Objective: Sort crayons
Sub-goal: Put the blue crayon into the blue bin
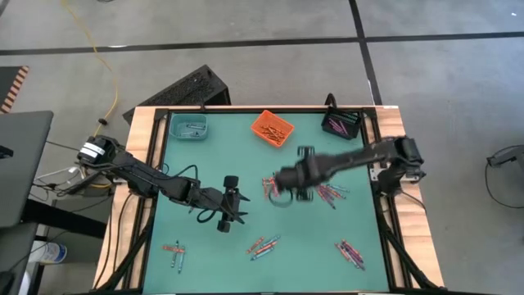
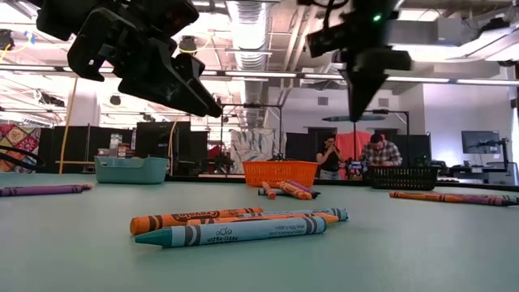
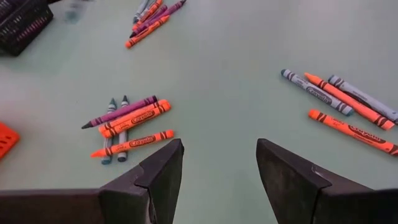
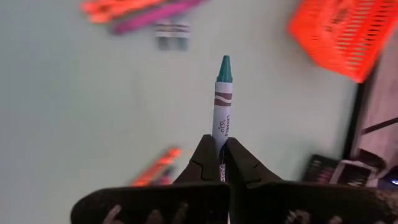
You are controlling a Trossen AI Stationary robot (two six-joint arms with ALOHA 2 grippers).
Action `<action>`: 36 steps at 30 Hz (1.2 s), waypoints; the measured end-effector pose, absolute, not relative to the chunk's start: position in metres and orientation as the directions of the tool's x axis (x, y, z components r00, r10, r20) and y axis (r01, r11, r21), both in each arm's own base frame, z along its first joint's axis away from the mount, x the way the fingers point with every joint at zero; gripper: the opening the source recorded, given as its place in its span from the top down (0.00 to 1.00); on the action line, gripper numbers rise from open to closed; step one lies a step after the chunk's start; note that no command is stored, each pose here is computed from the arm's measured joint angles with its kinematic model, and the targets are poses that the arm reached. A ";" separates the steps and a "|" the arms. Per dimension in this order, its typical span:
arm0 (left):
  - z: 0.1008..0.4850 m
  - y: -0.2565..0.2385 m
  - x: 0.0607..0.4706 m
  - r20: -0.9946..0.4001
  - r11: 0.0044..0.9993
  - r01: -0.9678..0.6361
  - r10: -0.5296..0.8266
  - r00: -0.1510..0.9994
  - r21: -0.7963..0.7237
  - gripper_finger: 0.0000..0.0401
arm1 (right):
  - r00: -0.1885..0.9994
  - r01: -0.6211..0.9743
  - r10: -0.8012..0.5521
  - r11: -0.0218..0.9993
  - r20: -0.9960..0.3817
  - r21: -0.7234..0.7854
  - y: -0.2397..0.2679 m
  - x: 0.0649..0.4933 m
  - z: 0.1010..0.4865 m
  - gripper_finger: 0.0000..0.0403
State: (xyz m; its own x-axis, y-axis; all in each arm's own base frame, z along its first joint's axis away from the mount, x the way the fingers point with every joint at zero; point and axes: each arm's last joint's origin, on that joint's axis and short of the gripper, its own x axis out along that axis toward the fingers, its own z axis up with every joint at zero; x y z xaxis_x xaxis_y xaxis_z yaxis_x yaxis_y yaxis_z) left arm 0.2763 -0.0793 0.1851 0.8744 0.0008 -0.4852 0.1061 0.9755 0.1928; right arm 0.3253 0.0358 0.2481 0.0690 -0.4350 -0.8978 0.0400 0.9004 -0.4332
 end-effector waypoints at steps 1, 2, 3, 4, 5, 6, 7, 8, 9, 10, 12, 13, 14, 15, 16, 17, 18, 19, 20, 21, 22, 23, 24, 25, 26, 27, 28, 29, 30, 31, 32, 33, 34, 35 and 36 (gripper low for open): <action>0.185 -0.079 0.276 -0.487 0.976 0.105 0.001 0.873 0.190 0.52 | 0.069 0.044 -0.435 0.900 -0.898 -0.433 0.024 0.325 0.252 1.00; 0.185 -0.079 0.276 -0.488 0.977 0.102 0.002 0.873 0.186 0.52 | 0.070 0.054 -0.436 0.900 -0.897 -0.433 0.012 0.324 0.257 1.00; 0.185 -0.079 0.276 -0.490 0.978 0.101 0.002 0.872 0.184 0.52 | 0.075 0.063 -0.437 0.899 -0.896 -0.433 0.001 0.322 0.262 1.00; 0.184 -0.079 0.276 -0.496 0.978 0.098 0.005 0.868 0.182 0.52 | 0.084 0.071 -0.437 0.899 -0.895 -0.432 -0.010 0.320 0.266 1.00; 0.183 -0.079 0.275 -0.506 0.979 0.091 0.013 0.862 0.181 0.52 | 0.098 0.080 -0.435 0.900 -0.895 -0.428 -0.020 0.319 0.271 1.00; 0.182 -0.078 0.274 -0.517 0.979 0.084 0.024 0.856 0.184 0.52 | 0.114 0.088 -0.424 0.905 -0.898 -0.416 -0.029 0.317 0.275 1.00; 0.181 -0.078 0.274 -0.525 0.979 0.070 0.040 0.850 0.189 0.52 | 0.137 0.097 -0.409 0.912 -0.902 -0.399 -0.038 0.316 0.279 1.00; 0.180 -0.077 0.273 -0.527 0.978 0.051 0.064 0.848 0.202 0.52 | 0.168 0.104 -0.389 0.921 -0.906 -0.376 -0.046 0.316 0.283 1.00; 0.180 -0.076 0.273 -0.521 0.974 0.019 0.103 0.848 0.224 0.52 | 0.206 0.107 -0.363 0.931 -0.909 -0.348 -0.052 0.316 0.287 1.00; 0.181 -0.074 0.273 -0.508 0.968 -0.027 0.155 0.848 0.251 0.52 | 0.249 0.110 -0.337 0.941 -0.908 -0.319 -0.059 0.315 0.291 1.00; 0.184 -0.072 0.275 -0.457 0.944 -0.125 0.261 0.850 0.307 0.52 | 0.343 0.103 -0.288 0.958 -0.894 -0.269 -0.069 0.316 0.299 1.00; 0.187 -0.070 0.276 -0.419 0.929 -0.164 0.301 0.857 0.331 0.52 | 0.395 0.093 -0.263 0.965 -0.880 -0.247 -0.072 0.317 0.304 1.00; 0.191 -0.070 0.278 -0.377 0.914 -0.197 0.332 0.865 0.355 0.52 | 0.447 0.083 -0.240 0.970 -0.862 -0.228 -0.076 0.318 0.308 1.00; 0.195 -0.070 0.279 -0.332 0.899 -0.224 0.356 0.873 0.375 0.52 | 0.500 0.070 -0.216 0.975 -0.839 -0.209 -0.078 0.320 0.313 1.00; 0.201 -0.069 0.281 -0.284 0.887 -0.249 0.373 0.884 0.390 0.52 | 0.549 0.047 -0.184 0.981 -0.815 -0.190 -0.079 0.321 0.318 1.00; 0.206 -0.069 0.283 -0.237 0.875 -0.269 0.384 0.892 0.402 0.52 | 0.597 0.020 -0.152 0.984 -0.788 -0.175 -0.079 0.323 0.322 1.00; 0.211 -0.068 0.285 -0.194 0.866 -0.284 0.388 0.901 0.411 0.52 | 0.641 -0.006 -0.125 0.986 -0.757 -0.167 -0.079 0.324 0.327 1.00; 0.217 -0.066 0.285 -0.151 0.858 -0.300 0.391 0.908 0.417 0.52 | 0.680 -0.034 -0.096 0.986 -0.727 -0.162 -0.078 0.325 0.332 1.00; 0.222 -0.064 0.286 -0.111 0.849 -0.317 0.396 0.912 0.422 0.52 | 0.716 -0.060 -0.069 0.985 -0.695 -0.160 -0.076 0.326 0.337 1.00; 0.229 -0.061 0.286 -0.069 0.843 -0.339 0.401 0.913 0.418 0.52 | 0.747 -0.088 -0.041 0.983 -0.663 -0.160 -0.074 0.327 0.341 1.00; 0.236 -0.059 0.285 -0.029 0.837 -0.361 0.408 0.913 0.411 0.52 | 0.773 -0.118 -0.012 0.980 -0.634 -0.162 -0.071 0.328 0.345 1.00; 0.242 -0.056 0.284 0.004 0.831 -0.382 0.416 0.909 0.404 0.52 | 0.793 -0.145 0.013 0.975 -0.609 -0.167 -0.068 0.328 0.349 1.00; 0.249 -0.053 0.282 0.035 0.825 -0.403 0.424 0.905 0.396 0.52 | 0.811 -0.173 0.038 0.969 -0.584 -0.176 -0.064 0.329 0.353 1.00; 0.255 -0.049 0.280 0.064 0.822 -0.423 0.433 0.899 0.382 0.52 | 0.826 -0.197 0.059 0.962 -0.561 -0.188 -0.060 0.328 0.357 1.00; 0.261 -0.046 0.278 0.090 0.819 -0.442 0.441 0.893 0.367 0.52 | 0.837 -0.219 0.076 0.954 -0.542 -0.203 -0.056 0.328 0.361 1.00; 0.267 -0.043 0.275 0.115 0.819 -0.455 0.444 0.889 0.351 0.52 | 0.847 -0.235 0.086 0.946 -0.524 -0.223 -0.052 0.327 0.365 1.00; 0.272 -0.040 0.273 0.137 0.825 -0.452 0.432 0.891 0.340 0.52 | 0.857 -0.247 0.094 0.938 -0.507 -0.243 -0.048 0.326 0.368 1.00; 0.277 -0.037 0.271 0.157 0.837 -0.439 0.410 0.899 0.326 0.52 | 0.865 -0.260 0.103 0.929 -0.491 -0.264 -0.045 0.326 0.371 1.00; 0.282 -0.034 0.269 0.180 0.858 -0.415 0.376 0.909 0.304 0.52 | 0.873 -0.271 0.111 0.920 -0.475 -0.283 -0.041 0.326 0.373 1.00; 0.285 -0.031 0.268 0.198 0.878 -0.382 0.336 0.921 0.288 0.52 | 0.882 -0.281 0.120 0.911 -0.456 -0.303 -0.037 0.327 0.376 1.00; 0.288 -0.028 0.267 0.212 0.898 -0.346 0.295 0.932 0.271 0.52 | 0.889 -0.288 0.128 0.903 -0.440 -0.320 -0.034 0.327 0.378 1.00; 0.290 -0.026 0.266 0.225 0.915 -0.312 0.258 0.940 0.256 0.52 | 0.896 -0.294 0.135 0.895 -0.424 -0.336 -0.031 0.328 0.379 1.00; 0.291 -0.024 0.266 0.239 0.928 -0.280 0.223 0.945 0.245 0.52 | 0.900 -0.300 0.142 0.888 -0.411 -0.349 -0.028 0.329 0.381 1.00; 0.293 -0.023 0.266 0.255 0.938 -0.256 0.195 0.947 0.234 0.52 | 0.903 -0.305 0.148 0.882 -0.404 -0.359 -0.026 0.330 0.381 1.00; 0.294 -0.023 0.266 0.268 0.944 -0.239 0.175 0.947 0.228 0.52 | 0.904 -0.311 0.153 0.876 -0.399 -0.368 -0.024 0.330 0.382 1.00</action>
State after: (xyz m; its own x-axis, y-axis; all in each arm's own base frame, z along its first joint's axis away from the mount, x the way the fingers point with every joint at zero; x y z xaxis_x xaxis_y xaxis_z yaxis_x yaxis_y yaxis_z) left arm 0.2665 -0.0230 0.2937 0.9475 0.1751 0.2677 -0.2388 0.9440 0.2276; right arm 0.3299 -0.0238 0.3819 0.9041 0.1534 -0.3988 -0.3109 0.8765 -0.3677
